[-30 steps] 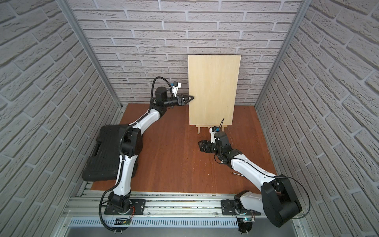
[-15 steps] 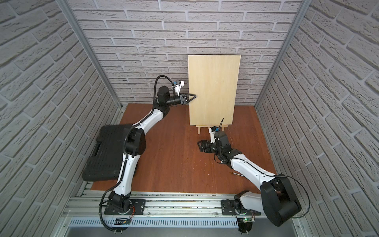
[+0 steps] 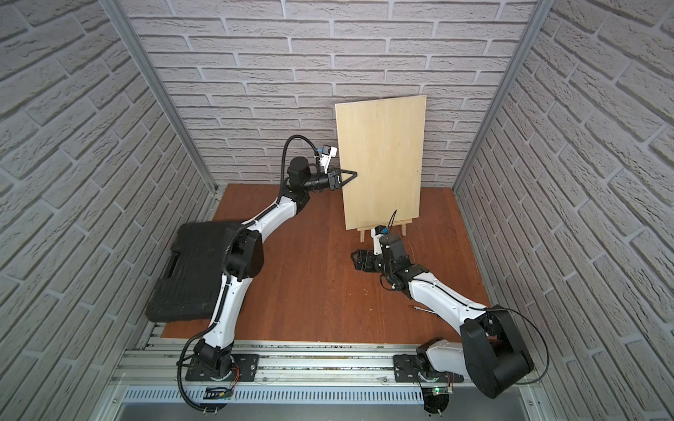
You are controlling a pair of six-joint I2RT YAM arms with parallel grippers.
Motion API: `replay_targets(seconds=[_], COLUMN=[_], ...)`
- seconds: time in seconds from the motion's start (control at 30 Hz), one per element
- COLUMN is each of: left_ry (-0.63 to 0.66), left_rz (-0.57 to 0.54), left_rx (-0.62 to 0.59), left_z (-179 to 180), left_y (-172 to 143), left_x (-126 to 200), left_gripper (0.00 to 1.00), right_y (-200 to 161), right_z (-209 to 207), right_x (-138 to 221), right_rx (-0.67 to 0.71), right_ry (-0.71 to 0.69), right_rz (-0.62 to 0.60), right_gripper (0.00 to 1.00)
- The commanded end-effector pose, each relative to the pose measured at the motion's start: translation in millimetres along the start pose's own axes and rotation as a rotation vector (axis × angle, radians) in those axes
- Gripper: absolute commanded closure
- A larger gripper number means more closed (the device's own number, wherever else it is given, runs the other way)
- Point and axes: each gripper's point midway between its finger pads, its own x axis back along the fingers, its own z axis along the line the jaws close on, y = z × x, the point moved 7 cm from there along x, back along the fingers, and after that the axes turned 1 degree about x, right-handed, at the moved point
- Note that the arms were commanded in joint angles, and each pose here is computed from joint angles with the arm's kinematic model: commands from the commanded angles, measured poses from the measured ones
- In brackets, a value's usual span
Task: Disassemble the easel
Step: Adjust the easel at the center of the board, then pick up the drawing board from the easel.
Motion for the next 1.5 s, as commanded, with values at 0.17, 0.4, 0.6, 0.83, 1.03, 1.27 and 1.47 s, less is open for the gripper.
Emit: replay_targets(seconds=[0.17,0.4,0.6,0.83,1.03,1.27,1.47], left_ry=[0.013,0.027,0.028,0.025,0.023,0.026,0.000], left_rz=[-0.018,-0.058,-0.106,-0.182,-0.244,-0.307,-0.371], left_rx=[-0.238,-0.276,-0.312,-0.385,-0.450,-0.482,-0.479], left_z=[-52,-63,-76,-103,-122,-135,-152], left_y=[3,7,13,27,43,56,67], left_x=[-19,-26,-28,-32,-34,-33,-30], left_gripper=[0.91,1.00,1.00,1.00,1.00,1.00,1.00], right_y=[9,9,8,8,8,8,8], right_z=[8,8,8,7,7,7,8], right_x=[1,2,2,2,3,2,2], right_rx=[0.026,0.028,0.028,0.028,0.029,0.029,0.029], right_ry=[0.034,0.035,0.033,0.031,0.031,0.031,0.031], right_rz=[-0.036,-0.038,-0.037,-0.042,-0.042,-0.042,-0.041], right_gripper=[0.15,0.16,0.16,0.17,0.17,0.18,0.18])
